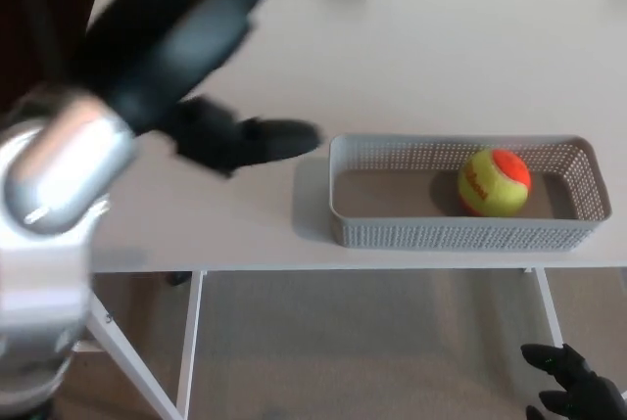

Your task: The robot walk towards a table in front and uses its left hand to pickup a tennis ball on the left side and put it in a container on the right hand side

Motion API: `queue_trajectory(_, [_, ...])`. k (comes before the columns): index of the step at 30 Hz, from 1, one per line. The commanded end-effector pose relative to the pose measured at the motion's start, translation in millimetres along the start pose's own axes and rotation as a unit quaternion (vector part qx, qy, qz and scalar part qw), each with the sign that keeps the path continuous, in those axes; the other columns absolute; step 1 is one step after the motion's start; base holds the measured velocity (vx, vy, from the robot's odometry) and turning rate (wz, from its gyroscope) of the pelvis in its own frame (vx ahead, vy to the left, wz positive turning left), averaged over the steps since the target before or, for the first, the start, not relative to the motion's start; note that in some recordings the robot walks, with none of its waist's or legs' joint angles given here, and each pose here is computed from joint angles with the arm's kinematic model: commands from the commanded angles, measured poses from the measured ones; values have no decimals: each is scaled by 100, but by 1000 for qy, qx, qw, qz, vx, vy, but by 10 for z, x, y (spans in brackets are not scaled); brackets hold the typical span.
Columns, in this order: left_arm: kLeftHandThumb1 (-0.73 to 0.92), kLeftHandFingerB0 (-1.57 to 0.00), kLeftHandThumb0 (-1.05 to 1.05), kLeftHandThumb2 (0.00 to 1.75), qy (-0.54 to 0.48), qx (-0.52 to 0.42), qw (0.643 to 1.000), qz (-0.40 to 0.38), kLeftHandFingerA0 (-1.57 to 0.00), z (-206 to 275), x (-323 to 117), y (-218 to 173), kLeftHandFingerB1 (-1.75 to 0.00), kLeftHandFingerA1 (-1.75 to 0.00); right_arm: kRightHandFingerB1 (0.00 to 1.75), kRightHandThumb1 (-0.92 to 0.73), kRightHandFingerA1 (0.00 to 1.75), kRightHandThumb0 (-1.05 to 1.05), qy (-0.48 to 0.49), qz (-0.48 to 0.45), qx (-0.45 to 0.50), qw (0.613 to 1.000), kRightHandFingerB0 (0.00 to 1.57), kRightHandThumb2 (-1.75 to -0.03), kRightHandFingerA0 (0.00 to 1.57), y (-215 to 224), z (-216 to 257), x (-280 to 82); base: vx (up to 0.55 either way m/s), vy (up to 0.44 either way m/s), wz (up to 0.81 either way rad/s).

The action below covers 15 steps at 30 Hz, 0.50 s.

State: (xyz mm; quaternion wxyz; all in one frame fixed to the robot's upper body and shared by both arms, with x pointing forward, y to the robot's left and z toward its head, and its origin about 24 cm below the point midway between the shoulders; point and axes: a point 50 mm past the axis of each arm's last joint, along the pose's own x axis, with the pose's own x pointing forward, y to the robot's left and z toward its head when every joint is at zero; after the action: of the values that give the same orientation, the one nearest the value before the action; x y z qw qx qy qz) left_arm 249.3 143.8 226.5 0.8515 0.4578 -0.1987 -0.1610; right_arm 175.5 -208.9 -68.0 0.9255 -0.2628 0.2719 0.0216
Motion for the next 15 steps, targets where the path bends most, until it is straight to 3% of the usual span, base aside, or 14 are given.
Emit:
queue_trajectory(1, [39,-9,-72,66,-27,-64,997,-38,-7,127,-1572,120,-25,-23,56,-66,63,-14,38,6,7,999,14,-108,21,-27,-209,-18,0,0,0])
queue_trajectory(2, [39,-9,-72,66,-8,-77,996,-40,-7,118,-1664,86,-25,-23,56,-66,63,-14,41,6,7,999,14,-108,21,-28,-221,-21,0,0,0])
queue_trajectory(3, [39,-9,-72,67,30,-102,994,-39,-7,29,-1871,4,-23,-26,53,-83,64,-10,43,5,6,999,16,-82,21,-30,-228,-16,0,0,0])
queue_trajectory(4, [41,-8,-69,78,60,-117,990,-42,-6,-23,-2012,-53,-25,-33,53,-82,64,-10,46,5,7,999,16,-82,20,-26,-243,-24,0,0,0])
queue_trajectory(6, [41,-9,-70,79,104,-143,982,-59,-7,-104,-2205,-141,-25,-35,53,-83,63,-11,54,4,14,998,16,-82,19,-9,-284,-52,0,0,0])
queue_trajectory(7, [44,-10,-73,79,125,-158,977,-67,-6,-172,-2323,-209,-26,-36,55,-67,61,-12,57,3,17,998,11,-108,17,-2,-302,-60,0,0,0])
queue_trajectory(9, [44,-10,-73,79,157,-179,968,-82,-6,-256,-2517,-331,-27,-37,55,-67,60,-12,61,1,20,998,11,-107,17,5,-331,-74,0,0,0])
queue_trajectory(10, [49,-13,-66,57,172,-188,962,-94,-10,-297,-2598,-396,-24,-29,54,-67,60,-12,64,-1,21,998,11,-108,16,7,-347,-88,0,0,0])
queue_trajectory(11, [49,-13,-66,57,182,-195,958,-104,-10,-323,-2655,-443,-24,-29,54,-67,60,-12,65,-2,20,998,11,-108,16,10,-356,-100,0,0,0])
queue_trajectory(12, [21,0,-36,85,194,-196,954,-117,0,-343,-2693,-484,-48,-50,55,-68,60,-12,65,-2,21,998,11,-108,16,10,-357,-102,0,0,0])
queue_trajectory(14, [21,0,-36,85,217,-205,942,-155,-1,-368,-2759,-554,-48,-50,55,-68,59,-12,65,-1,23,998,11,-108,15,11,-361,-97,0,0,0])
queue_trajectory(15, [51,-21,-72,57,214,-203,941,-168,-22,-381,-2767,-560,-28,-36,54,-68,59,-13,66,0,25,998,10,-108,13,16,-368,-98,0,0,0])
